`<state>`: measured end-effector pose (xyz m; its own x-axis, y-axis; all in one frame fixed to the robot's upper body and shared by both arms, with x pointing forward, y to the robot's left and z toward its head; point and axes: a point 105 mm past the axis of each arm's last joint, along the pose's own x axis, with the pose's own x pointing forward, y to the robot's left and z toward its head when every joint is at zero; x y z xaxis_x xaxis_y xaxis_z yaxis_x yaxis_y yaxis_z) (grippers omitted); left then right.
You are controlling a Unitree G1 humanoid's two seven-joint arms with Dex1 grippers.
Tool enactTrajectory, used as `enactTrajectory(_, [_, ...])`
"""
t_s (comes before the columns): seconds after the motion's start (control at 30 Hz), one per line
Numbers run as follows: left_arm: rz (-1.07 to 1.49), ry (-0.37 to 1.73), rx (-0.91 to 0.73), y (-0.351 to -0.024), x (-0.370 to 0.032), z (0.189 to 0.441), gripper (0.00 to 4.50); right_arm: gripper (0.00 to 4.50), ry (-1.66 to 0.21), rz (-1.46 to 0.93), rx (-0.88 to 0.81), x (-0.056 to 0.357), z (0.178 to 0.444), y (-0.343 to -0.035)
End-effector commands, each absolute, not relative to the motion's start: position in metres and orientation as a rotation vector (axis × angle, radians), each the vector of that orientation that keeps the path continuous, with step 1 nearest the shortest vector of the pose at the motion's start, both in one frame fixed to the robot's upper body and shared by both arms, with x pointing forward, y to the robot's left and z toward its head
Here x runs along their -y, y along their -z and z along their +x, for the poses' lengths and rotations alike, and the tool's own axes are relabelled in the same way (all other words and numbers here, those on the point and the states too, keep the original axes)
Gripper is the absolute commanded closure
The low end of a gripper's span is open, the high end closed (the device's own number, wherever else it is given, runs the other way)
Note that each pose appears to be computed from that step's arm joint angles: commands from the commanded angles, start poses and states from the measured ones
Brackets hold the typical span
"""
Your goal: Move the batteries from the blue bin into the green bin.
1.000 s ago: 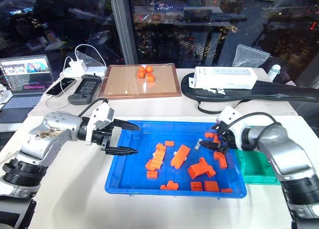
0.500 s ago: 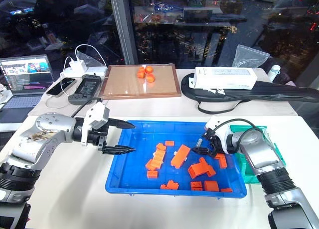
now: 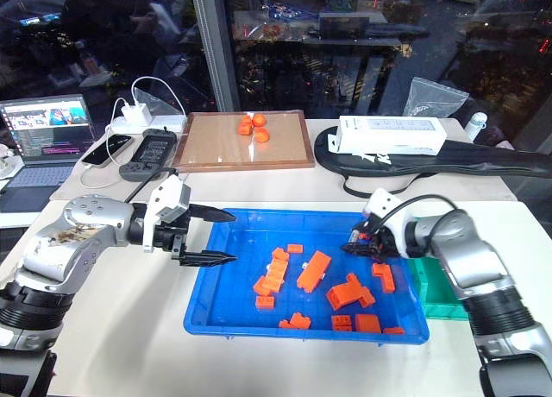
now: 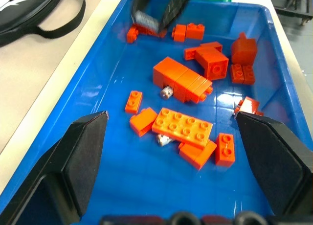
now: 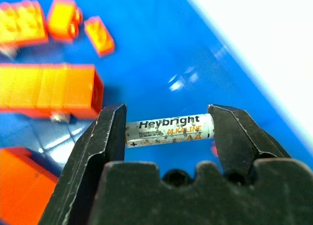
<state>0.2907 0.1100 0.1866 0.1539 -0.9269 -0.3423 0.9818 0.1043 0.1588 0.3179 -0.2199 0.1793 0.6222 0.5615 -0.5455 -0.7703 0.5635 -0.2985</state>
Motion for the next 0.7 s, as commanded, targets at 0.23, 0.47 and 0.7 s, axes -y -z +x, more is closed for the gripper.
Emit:
enactTrajectory(0.23, [0.368, 1.525, -0.084, -0.200, -0.088, 0.298, 0.00, 2.07, -0.498, -0.562, -0.560, 0.311, 0.271, -0.193])
enactTrajectory(0.47, [0.368, 1.540, -0.088, -0.198, -0.087, 0.297, 0.00, 1.57, -0.443, -0.570, -0.633, 0.323, 0.260, -0.166])
enactTrajectory(0.7, [0.377, 1.513, -0.100, -0.197, -0.094, 0.297, 0.00, 0.03, -0.492, -0.599, -0.521, 0.301, 0.274, -0.200])
